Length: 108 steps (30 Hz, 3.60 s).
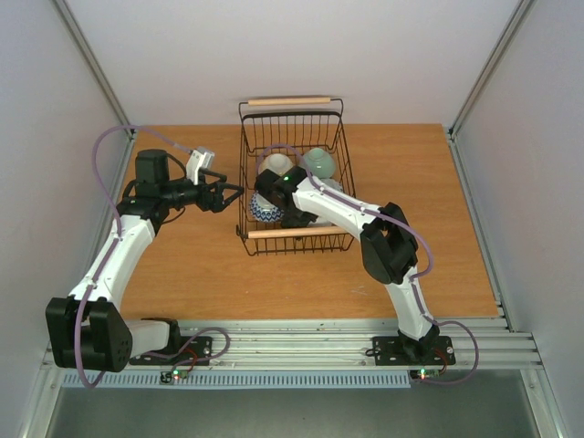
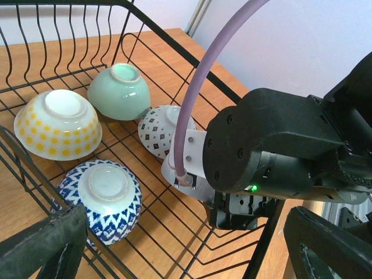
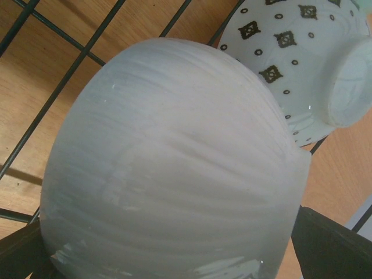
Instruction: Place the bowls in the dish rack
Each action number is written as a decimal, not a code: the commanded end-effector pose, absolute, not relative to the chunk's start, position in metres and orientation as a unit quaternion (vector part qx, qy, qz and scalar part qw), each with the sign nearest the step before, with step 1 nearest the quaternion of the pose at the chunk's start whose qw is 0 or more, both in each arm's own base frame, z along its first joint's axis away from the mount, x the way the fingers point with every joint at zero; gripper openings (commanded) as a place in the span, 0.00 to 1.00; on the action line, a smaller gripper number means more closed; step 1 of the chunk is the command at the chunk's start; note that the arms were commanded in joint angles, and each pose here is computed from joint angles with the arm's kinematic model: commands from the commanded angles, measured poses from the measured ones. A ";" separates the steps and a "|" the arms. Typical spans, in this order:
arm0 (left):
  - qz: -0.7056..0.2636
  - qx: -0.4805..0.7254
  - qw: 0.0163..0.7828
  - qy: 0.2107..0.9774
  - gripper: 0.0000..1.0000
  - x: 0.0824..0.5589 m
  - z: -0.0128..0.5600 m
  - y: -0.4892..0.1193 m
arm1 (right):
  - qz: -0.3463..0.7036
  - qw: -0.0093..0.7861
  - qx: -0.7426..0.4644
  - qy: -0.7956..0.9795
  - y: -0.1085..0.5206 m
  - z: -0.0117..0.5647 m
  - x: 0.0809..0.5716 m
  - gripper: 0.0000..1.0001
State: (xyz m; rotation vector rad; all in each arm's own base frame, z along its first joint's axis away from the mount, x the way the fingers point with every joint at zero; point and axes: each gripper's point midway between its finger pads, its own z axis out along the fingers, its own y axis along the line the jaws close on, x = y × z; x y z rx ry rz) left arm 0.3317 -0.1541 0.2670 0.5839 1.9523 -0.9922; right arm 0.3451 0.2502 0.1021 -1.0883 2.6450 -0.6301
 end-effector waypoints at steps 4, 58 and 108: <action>-0.395 0.244 0.435 0.771 0.93 0.334 0.272 -0.154 | -0.132 0.112 -0.401 0.899 0.289 0.104 0.322 0.99; -0.395 0.251 0.442 0.765 0.93 0.330 0.279 -0.155 | -0.048 0.074 -0.465 0.881 0.382 0.040 0.288 0.99; -0.233 0.136 0.571 0.775 0.99 0.353 0.303 -0.095 | -0.103 0.107 -0.537 0.830 0.390 0.037 0.242 0.99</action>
